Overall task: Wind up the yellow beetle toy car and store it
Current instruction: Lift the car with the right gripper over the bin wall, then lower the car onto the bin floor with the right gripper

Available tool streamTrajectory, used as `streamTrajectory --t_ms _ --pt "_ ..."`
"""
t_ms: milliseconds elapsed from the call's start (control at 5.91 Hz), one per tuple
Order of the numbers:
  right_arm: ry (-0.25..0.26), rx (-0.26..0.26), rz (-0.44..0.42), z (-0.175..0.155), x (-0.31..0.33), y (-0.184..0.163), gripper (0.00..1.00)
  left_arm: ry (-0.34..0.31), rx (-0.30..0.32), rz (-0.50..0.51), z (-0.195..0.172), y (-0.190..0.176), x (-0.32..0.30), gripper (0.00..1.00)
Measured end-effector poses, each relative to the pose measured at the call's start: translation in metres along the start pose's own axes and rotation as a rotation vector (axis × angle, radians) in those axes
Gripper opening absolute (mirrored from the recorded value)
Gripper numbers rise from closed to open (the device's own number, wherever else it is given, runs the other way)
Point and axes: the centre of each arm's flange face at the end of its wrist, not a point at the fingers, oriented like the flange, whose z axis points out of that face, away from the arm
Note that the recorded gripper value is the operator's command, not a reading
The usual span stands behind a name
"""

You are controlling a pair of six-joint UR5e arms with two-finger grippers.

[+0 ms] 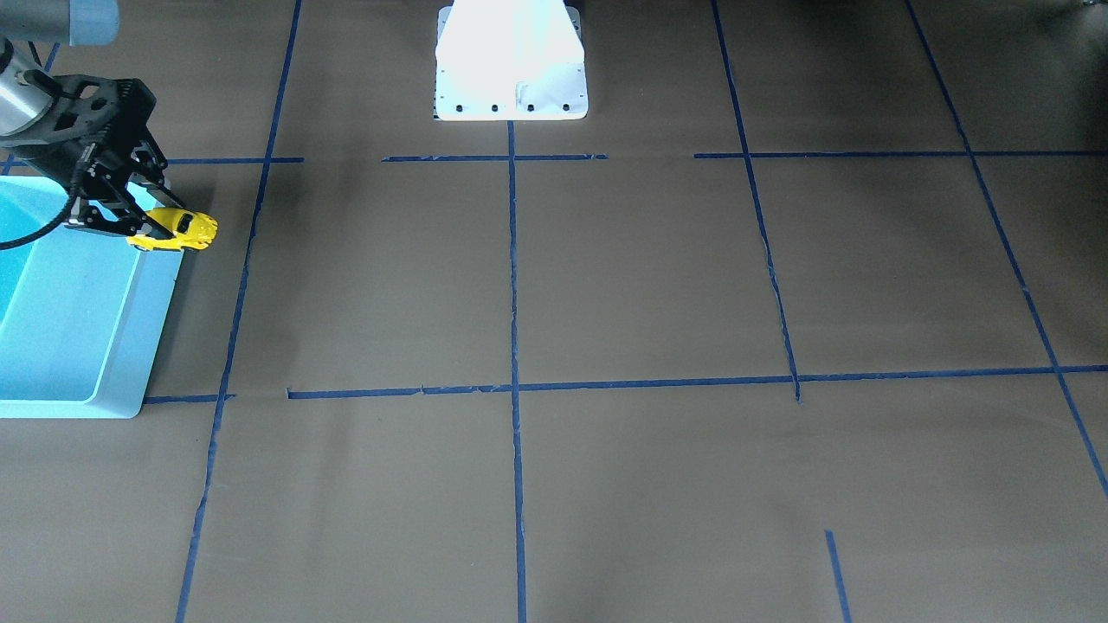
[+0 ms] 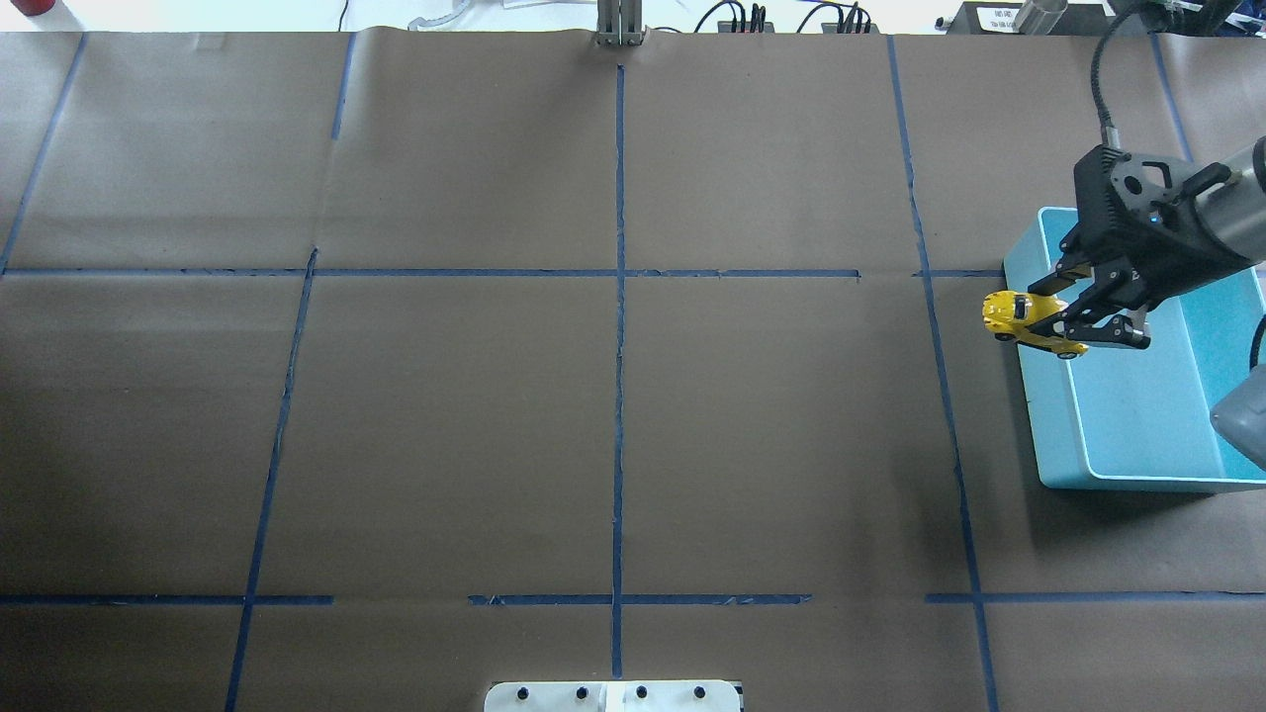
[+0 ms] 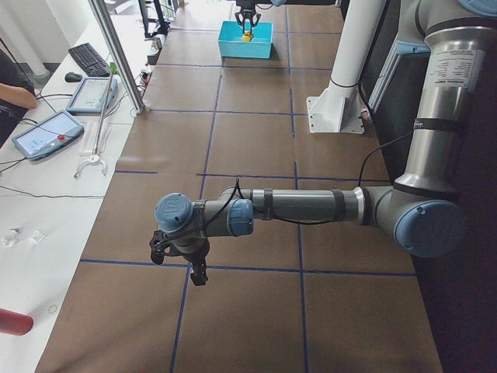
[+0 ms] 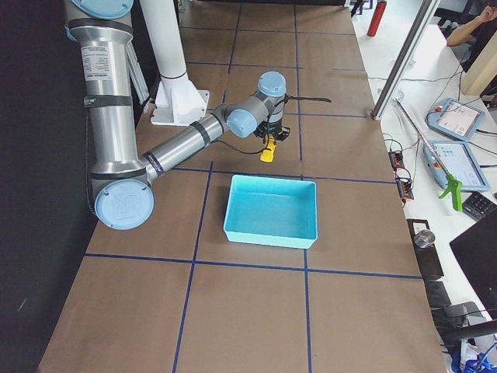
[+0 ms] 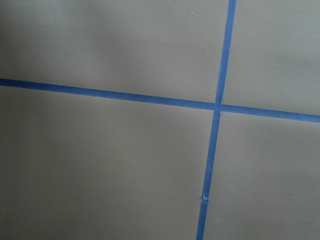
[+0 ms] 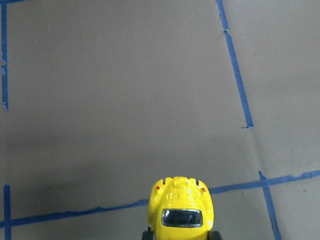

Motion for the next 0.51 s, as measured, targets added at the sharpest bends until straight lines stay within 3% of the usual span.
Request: streamTrajectory --t_ms 508 --pt "0.013 -0.066 -0.103 -0.011 0.021 0.092 0.00 -0.005 0.108 -0.032 -0.050 0.045 -0.026 1.00"
